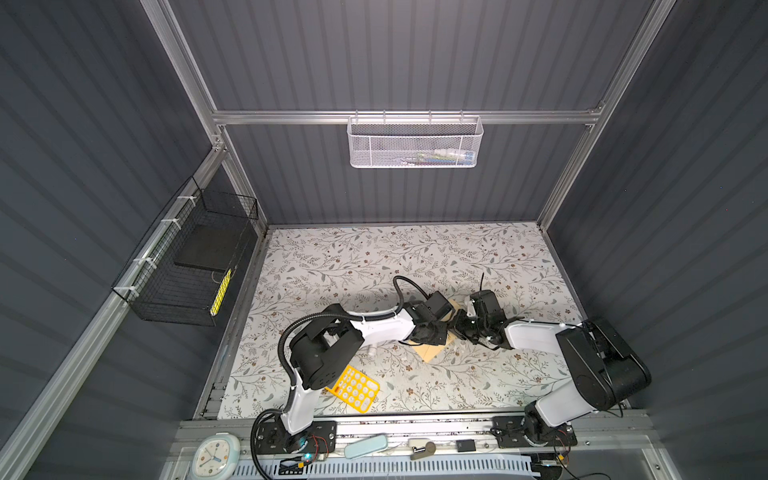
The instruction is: Place the letter into the envelope and seal it
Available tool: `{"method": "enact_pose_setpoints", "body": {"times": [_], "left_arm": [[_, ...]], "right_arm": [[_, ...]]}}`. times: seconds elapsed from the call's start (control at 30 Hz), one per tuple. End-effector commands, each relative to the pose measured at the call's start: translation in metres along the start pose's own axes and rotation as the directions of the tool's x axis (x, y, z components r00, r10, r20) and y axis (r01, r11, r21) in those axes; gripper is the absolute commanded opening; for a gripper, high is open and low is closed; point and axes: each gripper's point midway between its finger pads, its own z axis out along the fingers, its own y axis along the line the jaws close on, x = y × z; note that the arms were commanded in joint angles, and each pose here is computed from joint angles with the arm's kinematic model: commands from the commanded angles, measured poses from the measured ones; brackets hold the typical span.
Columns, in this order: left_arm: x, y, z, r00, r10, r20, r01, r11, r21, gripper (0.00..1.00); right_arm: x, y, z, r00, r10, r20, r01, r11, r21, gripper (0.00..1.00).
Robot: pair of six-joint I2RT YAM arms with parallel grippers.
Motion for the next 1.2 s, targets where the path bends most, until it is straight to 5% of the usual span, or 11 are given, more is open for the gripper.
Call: {"method": "enact_pose_setpoints", "body": {"times": [0.0, 1.17], "left_arm": [[-0.011, 0.004, 0.006, 1.000, 0.007, 0.024, -0.007, 1.000, -0.014, 0.09], [0.015, 0.036, 0.031, 0.998, -0.027, -0.050, 0.024, 0.998, -0.065, 0.04]], "right_arm": [[0.019, -0.025, 0.000, 0.998, 0.031, -0.049, -0.027, 0.996, 0.083, 0.00], [-0.021, -0.069, -0.030, 0.996, 0.080, 0.028, -0.084, 0.980, 0.183, 0.00]]}}
